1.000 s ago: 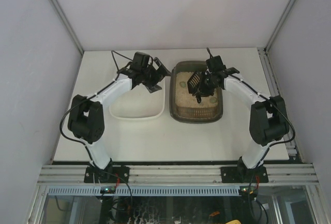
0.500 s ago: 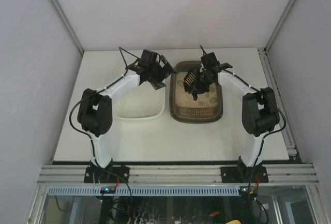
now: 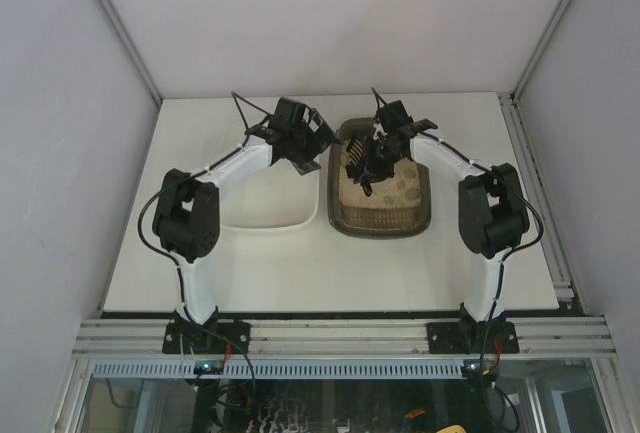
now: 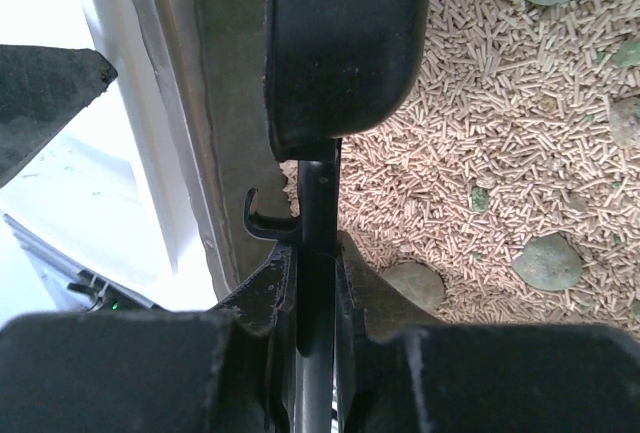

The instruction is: Clean the litter box

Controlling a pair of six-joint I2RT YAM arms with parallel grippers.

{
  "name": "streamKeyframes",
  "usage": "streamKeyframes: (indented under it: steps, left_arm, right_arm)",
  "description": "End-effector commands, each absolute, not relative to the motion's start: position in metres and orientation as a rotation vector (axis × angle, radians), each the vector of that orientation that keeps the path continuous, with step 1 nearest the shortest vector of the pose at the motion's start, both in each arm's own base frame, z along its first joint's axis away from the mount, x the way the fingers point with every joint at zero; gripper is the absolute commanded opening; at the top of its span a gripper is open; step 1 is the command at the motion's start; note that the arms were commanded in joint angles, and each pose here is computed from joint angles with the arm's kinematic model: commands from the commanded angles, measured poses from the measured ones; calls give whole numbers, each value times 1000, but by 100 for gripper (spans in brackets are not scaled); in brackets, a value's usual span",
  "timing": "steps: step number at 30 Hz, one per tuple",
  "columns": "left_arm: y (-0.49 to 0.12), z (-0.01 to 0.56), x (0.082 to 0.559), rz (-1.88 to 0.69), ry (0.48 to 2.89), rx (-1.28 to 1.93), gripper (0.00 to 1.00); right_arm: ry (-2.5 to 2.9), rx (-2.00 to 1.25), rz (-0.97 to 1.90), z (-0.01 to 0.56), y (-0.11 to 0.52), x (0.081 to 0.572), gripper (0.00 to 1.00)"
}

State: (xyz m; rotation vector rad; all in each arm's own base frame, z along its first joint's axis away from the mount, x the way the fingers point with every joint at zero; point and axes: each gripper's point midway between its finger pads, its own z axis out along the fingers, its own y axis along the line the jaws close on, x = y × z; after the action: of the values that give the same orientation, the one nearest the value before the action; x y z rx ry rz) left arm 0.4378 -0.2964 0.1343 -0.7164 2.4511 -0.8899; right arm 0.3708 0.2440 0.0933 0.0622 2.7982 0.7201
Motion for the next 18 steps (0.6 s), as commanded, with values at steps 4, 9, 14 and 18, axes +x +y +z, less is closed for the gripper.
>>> streamKeyframes:
  steps: [4,9,14,18]
  left_arm:
    - [-301,168,445,-955,2361,-655,100]
    - [-298,180,445,-979,2343,-629,100]
    - [-270,209,450,-901,2274,-532,100]
    - [-238,230,443,-863,2241,-481,100]
  right_arm:
    - [2794,81,1141,91,266,356,0]
    - [2747,143,1186,96,250,360,0]
    - [2664,175,1264,111,236,357,0]
    - [2618,208,1265,119,222,346,0]
